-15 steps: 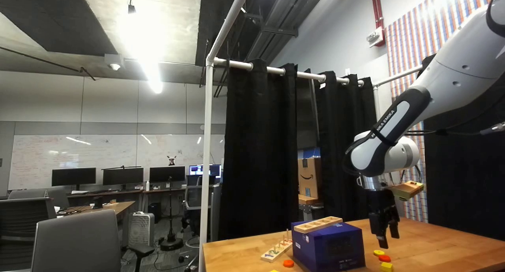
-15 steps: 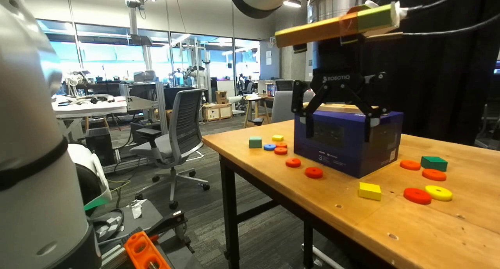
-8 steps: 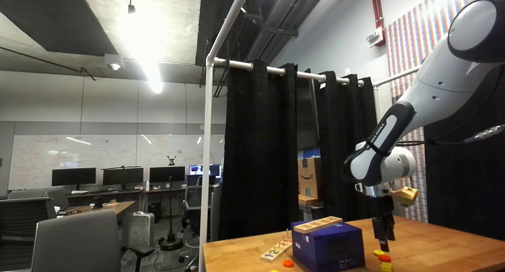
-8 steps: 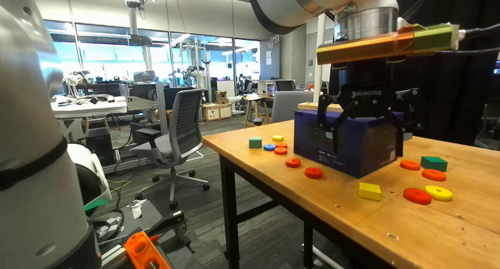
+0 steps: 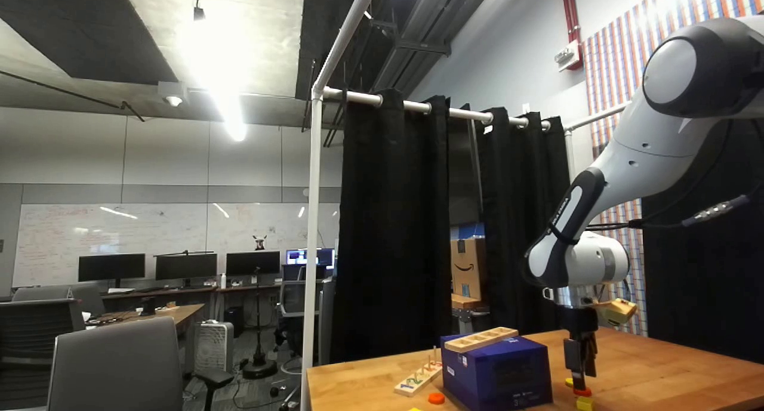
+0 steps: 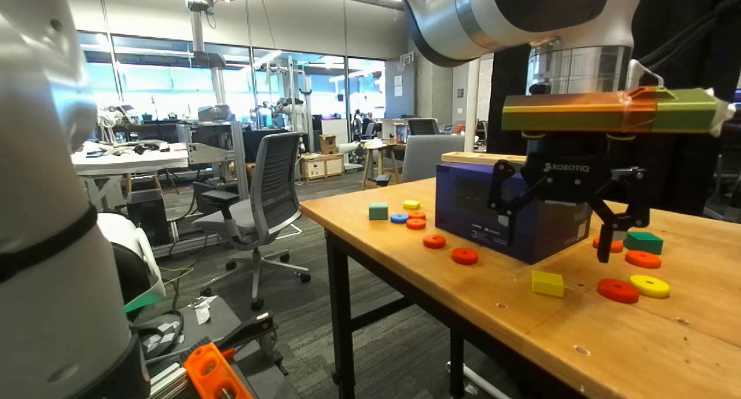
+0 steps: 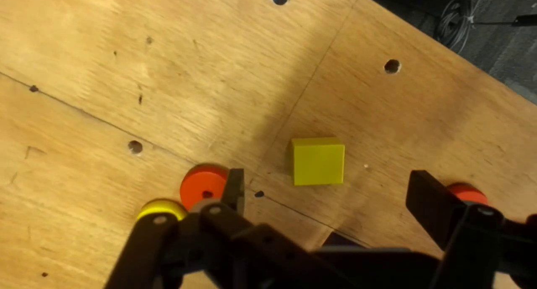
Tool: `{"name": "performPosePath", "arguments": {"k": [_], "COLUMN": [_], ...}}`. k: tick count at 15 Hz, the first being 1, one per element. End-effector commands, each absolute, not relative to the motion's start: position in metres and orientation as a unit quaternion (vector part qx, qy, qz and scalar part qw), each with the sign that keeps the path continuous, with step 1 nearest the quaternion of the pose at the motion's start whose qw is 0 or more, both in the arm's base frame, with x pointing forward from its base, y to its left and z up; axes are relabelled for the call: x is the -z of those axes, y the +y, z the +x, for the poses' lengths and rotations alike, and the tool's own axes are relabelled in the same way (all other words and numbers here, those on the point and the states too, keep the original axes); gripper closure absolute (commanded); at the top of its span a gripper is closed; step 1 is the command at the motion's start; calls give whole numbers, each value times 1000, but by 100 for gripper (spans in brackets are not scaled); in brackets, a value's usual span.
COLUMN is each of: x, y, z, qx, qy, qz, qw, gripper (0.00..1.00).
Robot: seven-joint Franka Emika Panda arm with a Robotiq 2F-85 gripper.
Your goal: Place the yellow block on the right on the wooden board on top of the blue box
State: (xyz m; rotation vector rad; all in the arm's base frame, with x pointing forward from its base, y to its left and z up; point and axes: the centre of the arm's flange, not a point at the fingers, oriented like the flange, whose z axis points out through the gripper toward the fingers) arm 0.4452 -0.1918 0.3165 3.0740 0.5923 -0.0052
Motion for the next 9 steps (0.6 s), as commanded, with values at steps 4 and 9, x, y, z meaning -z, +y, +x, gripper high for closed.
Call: {"name": "performPosePath", "arguments": {"k": [4,9], "x": [-315,-303], "y": [-196,-194], "z": [459,458], "qx": [-21,-7], "qy": [188,193], "qz": [982,981], "qw": [-21,-13], "gripper": [0,0]}}
